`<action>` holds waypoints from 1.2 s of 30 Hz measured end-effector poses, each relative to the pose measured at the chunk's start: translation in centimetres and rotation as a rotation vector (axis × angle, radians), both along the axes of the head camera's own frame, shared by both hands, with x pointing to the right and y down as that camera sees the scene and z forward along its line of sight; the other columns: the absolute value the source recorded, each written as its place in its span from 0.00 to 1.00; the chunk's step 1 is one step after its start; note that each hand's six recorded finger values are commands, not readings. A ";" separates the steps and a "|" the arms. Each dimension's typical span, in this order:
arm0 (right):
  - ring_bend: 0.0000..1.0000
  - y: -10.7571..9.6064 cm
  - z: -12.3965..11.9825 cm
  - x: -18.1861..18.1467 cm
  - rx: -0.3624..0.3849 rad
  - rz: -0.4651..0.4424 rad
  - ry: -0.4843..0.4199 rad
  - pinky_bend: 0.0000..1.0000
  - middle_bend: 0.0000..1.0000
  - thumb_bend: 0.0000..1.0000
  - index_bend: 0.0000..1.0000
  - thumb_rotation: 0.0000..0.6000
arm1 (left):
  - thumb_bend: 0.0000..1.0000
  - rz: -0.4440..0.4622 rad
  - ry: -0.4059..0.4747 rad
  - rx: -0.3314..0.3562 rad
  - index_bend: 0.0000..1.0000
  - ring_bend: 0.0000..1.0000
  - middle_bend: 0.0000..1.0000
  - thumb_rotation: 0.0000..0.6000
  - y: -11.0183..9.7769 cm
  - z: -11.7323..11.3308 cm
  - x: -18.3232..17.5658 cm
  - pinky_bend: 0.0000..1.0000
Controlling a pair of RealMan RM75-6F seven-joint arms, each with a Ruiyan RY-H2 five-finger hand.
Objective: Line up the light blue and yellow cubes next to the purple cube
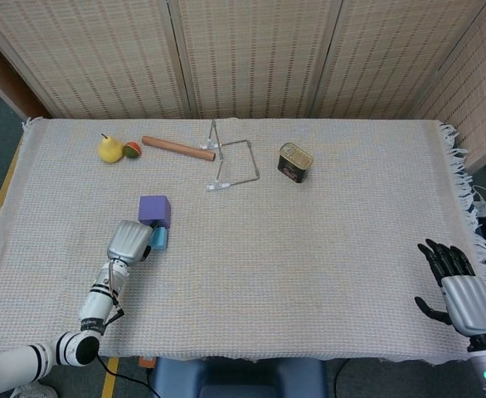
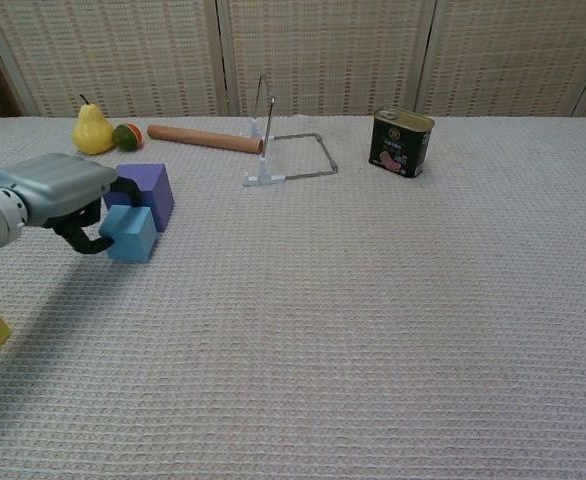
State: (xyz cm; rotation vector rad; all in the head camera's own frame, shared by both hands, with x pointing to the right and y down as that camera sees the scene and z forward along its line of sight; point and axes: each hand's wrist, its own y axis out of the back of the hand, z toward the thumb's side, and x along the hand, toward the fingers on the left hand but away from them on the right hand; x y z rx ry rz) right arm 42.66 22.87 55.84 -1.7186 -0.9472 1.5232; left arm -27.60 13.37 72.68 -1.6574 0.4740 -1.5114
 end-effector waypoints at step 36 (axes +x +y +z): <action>0.00 0.4 0.1 -0.3 -0.021 -0.014 0.014 0.00 0.00 0.00 0.00 1.00 | 0.38 0.166 0.131 0.019 0.29 1.00 1.00 1.00 5.3 -4.7 2.6 1.00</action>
